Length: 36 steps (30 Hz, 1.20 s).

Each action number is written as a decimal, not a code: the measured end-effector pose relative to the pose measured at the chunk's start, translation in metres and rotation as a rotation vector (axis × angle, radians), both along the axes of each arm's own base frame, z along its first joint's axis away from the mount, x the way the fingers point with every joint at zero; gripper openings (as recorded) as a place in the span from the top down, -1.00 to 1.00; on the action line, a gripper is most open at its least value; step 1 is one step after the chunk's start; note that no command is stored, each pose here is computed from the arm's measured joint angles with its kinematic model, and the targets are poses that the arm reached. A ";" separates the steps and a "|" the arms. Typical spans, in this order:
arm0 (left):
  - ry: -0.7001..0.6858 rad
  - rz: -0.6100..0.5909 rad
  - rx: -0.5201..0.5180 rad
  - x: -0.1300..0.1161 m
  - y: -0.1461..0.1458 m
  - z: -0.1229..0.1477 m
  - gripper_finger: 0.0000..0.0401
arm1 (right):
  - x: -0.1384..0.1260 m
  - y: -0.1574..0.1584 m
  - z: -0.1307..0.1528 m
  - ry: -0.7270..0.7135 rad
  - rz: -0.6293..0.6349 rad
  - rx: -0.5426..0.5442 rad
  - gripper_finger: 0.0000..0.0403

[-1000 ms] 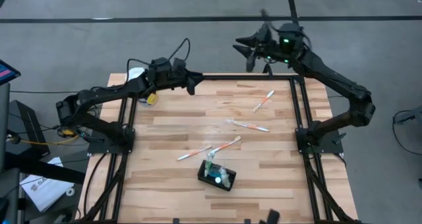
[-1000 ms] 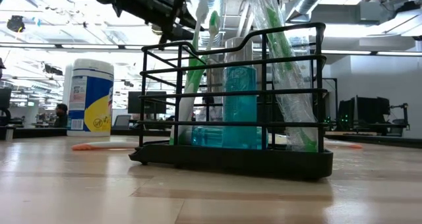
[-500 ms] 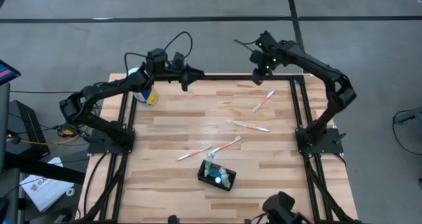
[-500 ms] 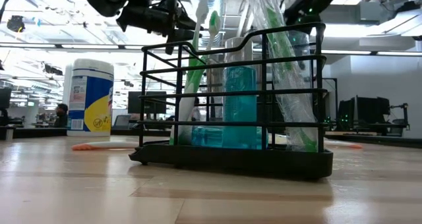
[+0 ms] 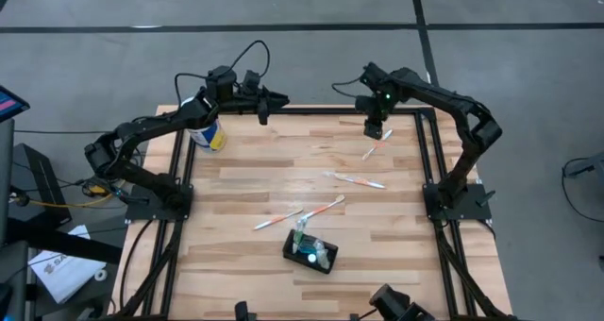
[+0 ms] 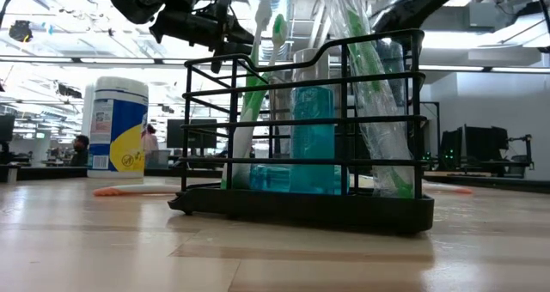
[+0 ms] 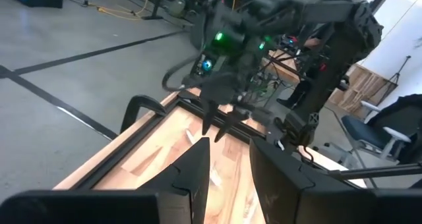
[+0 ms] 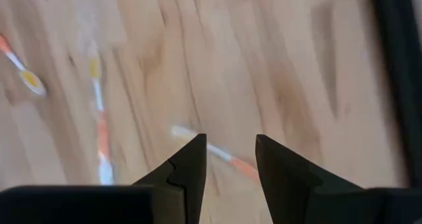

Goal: Pick & Place toothbrushing station
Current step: Put the orange toothbrush into the black wire organizer

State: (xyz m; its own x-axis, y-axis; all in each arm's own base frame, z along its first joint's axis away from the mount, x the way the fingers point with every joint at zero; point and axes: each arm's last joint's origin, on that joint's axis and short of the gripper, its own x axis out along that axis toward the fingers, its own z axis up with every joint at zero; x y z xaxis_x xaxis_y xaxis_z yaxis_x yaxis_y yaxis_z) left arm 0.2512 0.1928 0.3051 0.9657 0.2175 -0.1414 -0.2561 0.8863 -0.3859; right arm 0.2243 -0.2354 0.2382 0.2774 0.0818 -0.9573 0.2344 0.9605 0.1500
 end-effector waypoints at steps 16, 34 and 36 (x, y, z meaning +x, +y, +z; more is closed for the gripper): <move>-0.008 0.011 -0.037 0.000 0.000 0.000 0.49 | -0.021 0.011 -0.053 0.013 -0.010 0.127 0.39; -0.007 0.009 -0.038 0.000 0.000 0.000 0.49 | -0.020 0.037 -0.077 0.064 0.130 0.163 0.28; -0.002 0.005 -0.013 0.000 0.000 0.000 0.49 | -0.020 0.036 -0.077 0.074 0.138 0.154 0.27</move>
